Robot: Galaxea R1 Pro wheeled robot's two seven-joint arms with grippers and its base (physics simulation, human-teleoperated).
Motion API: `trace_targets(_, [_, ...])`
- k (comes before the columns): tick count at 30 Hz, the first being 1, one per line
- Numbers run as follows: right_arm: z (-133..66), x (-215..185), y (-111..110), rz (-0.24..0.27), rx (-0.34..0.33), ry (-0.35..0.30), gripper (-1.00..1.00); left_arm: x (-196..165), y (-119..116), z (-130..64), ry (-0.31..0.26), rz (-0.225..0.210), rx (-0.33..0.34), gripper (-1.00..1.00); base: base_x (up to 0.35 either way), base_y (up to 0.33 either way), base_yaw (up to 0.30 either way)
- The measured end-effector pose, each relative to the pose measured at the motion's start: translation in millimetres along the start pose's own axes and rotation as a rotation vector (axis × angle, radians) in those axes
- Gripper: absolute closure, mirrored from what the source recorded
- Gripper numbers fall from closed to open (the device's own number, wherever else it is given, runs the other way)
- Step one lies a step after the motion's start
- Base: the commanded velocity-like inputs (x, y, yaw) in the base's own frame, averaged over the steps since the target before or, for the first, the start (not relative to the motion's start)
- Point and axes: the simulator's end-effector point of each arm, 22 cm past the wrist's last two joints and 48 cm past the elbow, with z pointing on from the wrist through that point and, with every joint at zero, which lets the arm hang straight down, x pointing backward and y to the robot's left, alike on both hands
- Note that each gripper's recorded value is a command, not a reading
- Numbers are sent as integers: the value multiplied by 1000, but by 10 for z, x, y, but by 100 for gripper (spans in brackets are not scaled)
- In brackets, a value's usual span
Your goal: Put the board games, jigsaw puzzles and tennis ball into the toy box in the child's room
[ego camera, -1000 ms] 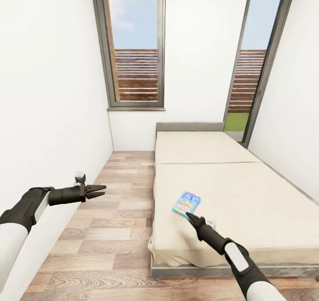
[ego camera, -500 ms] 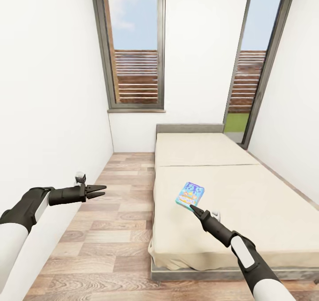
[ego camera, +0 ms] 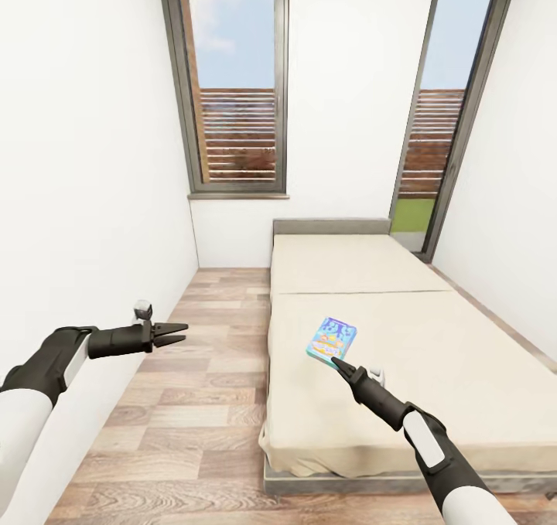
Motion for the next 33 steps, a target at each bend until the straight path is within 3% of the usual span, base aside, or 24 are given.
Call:
trace_targets(4, [-10,-66,92,-10,-3,-2,100,-37,-42,10,3,0,-6,-100,0,0,0])
trace_targets(7, [-43,-150,155,-78,17,19,100,-60,-92,37,7,-1,-2,-100,0,0,0])
trace_targets(8, [-57,-161,157,-123,37,41,100,-69,-108,41,7,-1,-1,-100,0,0,0])
trace_targets(13, [-76,-174,271,-166,51,87,100,-110,-172,38,14,-3,-3,-100,0,0,0])
trace_targets(16, [-14,-56,849,-176,-55,193,100,-74,-173,25,35,-6,-15,-100,0,0,0])
trace_targets(18, [25,132,1323,-227,-121,298,100,-61,-186,23,47,-8,-18,-100,0,0,0])
trace_targets(21, [6,242,1754,-300,-172,363,100,-41,-213,33,67,-9,-22,-100,0,0,0])
trace_targets(24, [-31,274,1889,-321,-184,381,100,-5,-241,57,95,-8,-28,-100,0,0,0])
trace_targets(33, [-64,225,2049,-312,-195,382,100,-65,-347,35,108,-8,-33,-100,0,0,0])
